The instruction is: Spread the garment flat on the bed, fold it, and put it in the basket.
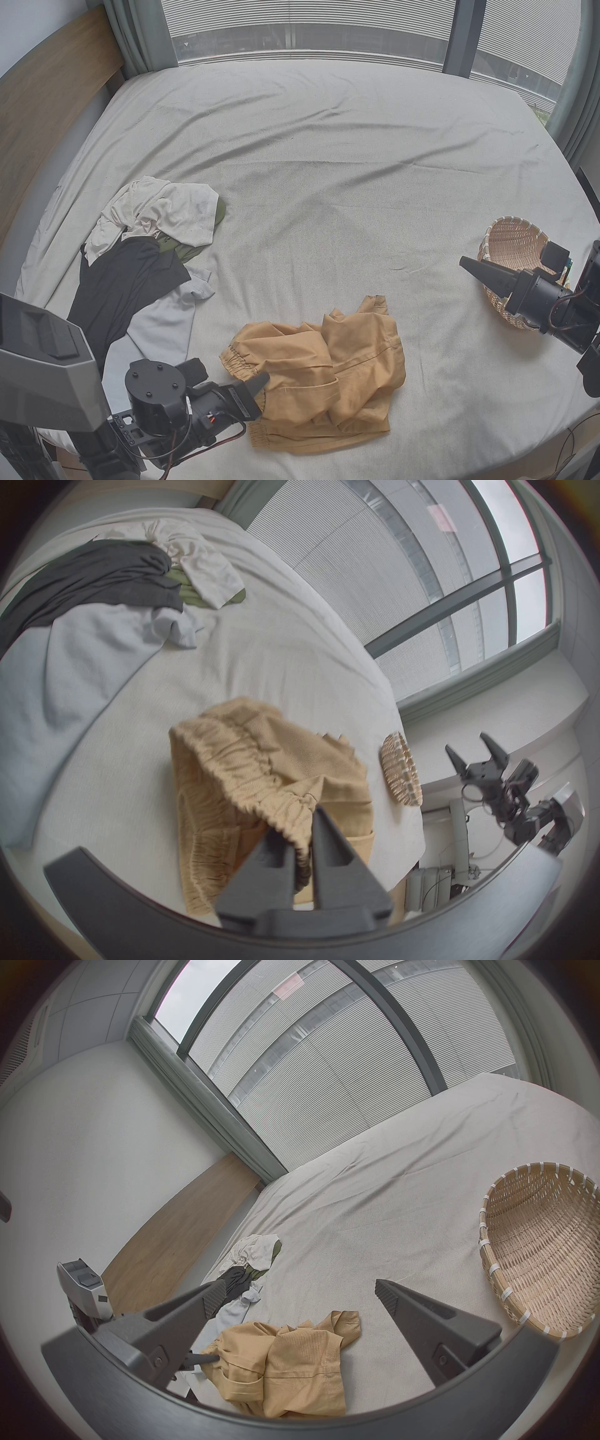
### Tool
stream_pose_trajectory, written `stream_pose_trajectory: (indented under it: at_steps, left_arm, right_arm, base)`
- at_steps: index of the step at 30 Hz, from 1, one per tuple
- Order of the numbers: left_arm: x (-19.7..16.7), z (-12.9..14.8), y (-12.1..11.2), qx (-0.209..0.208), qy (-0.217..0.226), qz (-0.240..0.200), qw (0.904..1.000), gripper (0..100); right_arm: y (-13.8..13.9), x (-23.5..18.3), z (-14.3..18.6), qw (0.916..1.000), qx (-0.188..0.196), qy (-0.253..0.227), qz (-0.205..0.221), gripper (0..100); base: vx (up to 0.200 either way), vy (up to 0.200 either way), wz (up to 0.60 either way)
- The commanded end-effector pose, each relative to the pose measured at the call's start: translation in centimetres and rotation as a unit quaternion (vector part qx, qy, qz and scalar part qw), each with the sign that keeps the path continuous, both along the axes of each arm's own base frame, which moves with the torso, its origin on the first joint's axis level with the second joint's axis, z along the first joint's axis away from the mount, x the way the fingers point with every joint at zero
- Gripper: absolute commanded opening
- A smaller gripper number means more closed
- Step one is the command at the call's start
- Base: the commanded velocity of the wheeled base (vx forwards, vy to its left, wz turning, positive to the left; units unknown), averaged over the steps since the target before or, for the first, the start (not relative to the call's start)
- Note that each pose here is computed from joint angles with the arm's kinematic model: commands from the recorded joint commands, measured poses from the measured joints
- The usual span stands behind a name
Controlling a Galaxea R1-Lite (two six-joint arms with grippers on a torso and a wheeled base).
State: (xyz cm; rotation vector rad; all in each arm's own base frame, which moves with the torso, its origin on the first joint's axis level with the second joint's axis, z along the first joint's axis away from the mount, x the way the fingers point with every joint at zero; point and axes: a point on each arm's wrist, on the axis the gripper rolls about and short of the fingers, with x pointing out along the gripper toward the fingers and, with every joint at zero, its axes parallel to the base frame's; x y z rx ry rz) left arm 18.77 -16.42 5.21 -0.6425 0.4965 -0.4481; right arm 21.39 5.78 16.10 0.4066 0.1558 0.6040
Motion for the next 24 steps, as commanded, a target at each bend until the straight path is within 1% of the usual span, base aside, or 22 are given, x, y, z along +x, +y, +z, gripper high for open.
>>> stream_pose_trajectory:
  at_steps: [1,2,3,6,14,15,24]
  left_arm:
    - [1.8,2.7,0.7,-0.044,-0.053,0.032,0.9971,0]
    - [2.0,2.8,0.7,-0.046,-0.055,0.035,0.9968,0]
    - [3.2,3.3,1.1,-0.056,-0.071,0.053,0.9945,0]
    - [4.0,3.6,1.2,-0.063,-0.079,0.061,0.993,0]
    - [4.0,3.2,1.0,-0.063,-0.07,0.036,0.9949,0]
    - [3.9,3.2,1.1,-0.063,-0.068,0.032,0.9952,100]
    - [3.8,2.9,1.0,-0.058,-0.064,0.032,0.9958,100]
  right_arm:
    - [0.1,0.0,0.0,1.0,0.0,0.0,0.002,100]
    - [0.1,0.0,0.0,1.0,0.0,0.0,0.002,100]
    - [0.1,0.0,0.0,1.0,0.0,0.0,0.002,100]
    - [0.1,0.0,0.0,1.0,0.0,0.0,0.001,100]
    - [0.0,0.0,0.1,1.0,0.001,-0.001,0.001,100]
    - [0.0,0.0,0.1,1.0,0.0,-0.002,0.001,100]
    - [0.0,0.0,0.0,1.0,0.0,0.0,0.001,100]
  base:
    - [0.0,0.0,0.0]
    - [0.0,0.0,0.0]
    - [0.0,0.0,0.0]
    - [0.0,0.0,0.0]
    - [0.0,0.0,0.0]
    - [0.0,0.0,0.0]
    - [0.0,0.0,0.0]
